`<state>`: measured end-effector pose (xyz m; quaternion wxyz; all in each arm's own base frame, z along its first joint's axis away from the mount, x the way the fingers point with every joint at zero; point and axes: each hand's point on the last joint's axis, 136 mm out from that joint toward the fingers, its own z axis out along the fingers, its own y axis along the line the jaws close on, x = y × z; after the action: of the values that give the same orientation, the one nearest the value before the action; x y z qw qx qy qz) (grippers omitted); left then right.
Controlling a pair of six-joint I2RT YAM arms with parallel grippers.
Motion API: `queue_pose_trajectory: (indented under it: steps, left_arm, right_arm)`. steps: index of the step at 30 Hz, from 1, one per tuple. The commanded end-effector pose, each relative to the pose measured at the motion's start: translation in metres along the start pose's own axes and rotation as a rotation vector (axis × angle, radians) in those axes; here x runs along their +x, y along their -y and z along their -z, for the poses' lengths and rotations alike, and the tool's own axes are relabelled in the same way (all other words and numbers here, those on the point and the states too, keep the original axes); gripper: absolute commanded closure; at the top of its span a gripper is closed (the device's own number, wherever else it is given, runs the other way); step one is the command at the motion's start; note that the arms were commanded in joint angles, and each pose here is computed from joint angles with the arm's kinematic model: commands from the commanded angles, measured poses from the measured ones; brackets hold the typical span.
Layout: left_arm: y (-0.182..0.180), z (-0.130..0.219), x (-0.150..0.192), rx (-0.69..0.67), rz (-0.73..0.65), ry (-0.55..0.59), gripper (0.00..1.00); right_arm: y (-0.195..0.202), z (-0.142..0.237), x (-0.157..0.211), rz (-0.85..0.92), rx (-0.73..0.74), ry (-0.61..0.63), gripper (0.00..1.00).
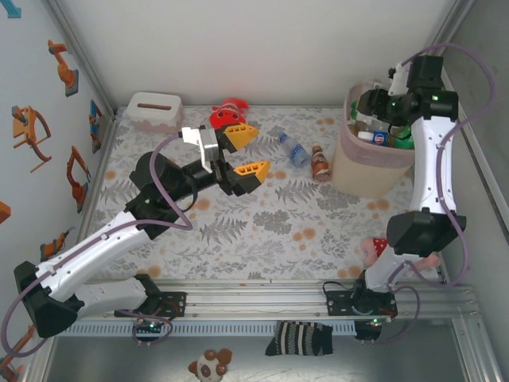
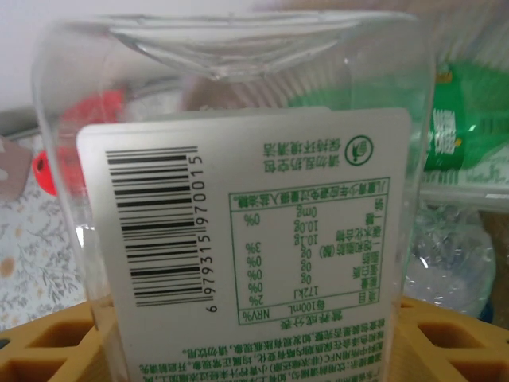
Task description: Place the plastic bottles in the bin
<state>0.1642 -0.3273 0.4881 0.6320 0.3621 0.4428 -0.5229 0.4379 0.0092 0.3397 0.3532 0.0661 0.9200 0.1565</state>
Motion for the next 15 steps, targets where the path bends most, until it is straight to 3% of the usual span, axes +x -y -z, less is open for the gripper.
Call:
queue_pose_trajectory:
  steps: [1, 8, 15]
  left_arm:
    - [-0.003, 0.004, -0.001, -0.02, -0.005, 0.007, 0.19]
    - [-0.005, 0.007, 0.004, -0.035, 0.013, 0.001, 0.19]
    - [-0.008, 0.011, 0.006, -0.067, 0.029, -0.012, 0.19]
  right_arm:
    - [0.004, -0.003, 0.006, -0.025, 0.012, -0.042, 0.54]
    - [0.026, -0.038, 0.026, -0.052, 0.072, -0.159, 0.52]
    - [0.03, -0.036, 0.031, -0.063, 0.097, -0.184, 0.33]
